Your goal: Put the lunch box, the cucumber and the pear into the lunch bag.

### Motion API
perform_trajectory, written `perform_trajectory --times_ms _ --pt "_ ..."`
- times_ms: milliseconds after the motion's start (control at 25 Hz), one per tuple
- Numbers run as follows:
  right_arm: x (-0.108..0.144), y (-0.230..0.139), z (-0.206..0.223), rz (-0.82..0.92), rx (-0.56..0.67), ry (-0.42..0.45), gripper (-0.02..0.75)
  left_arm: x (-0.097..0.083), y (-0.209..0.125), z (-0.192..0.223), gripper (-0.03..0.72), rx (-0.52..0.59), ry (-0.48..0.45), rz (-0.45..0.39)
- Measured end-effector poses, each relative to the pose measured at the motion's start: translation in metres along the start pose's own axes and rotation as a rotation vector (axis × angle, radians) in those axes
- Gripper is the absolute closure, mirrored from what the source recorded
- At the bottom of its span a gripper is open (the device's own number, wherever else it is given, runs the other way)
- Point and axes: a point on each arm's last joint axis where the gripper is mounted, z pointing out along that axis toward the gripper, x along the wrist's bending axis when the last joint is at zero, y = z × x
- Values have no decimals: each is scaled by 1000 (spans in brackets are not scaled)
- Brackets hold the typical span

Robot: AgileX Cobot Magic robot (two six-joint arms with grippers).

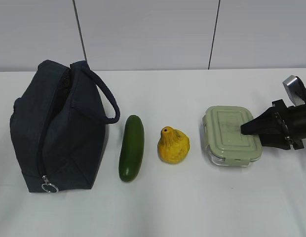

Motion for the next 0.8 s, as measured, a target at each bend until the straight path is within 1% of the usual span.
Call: perform_trajectory --times_ms 80,200,320,520,680,800 --pt "0 0 0 0 0 0 353 1 8 14 309 2 -24 -20" --pt "0 0 0 4 0 0 353 3 13 38 309 76 -56 -51" --pt "0 0 0 5 0 0 353 10 16 63 309 129 -52 -86" --pt "0 0 0 6 0 0 353 20 27 96 309 202 -28 -83" --pt "0 0 0 7 0 0 353 22 46 119 309 238 -45 -65" --pt "0 0 0 7 0 0 353 23 55 136 309 307 -71 -66"
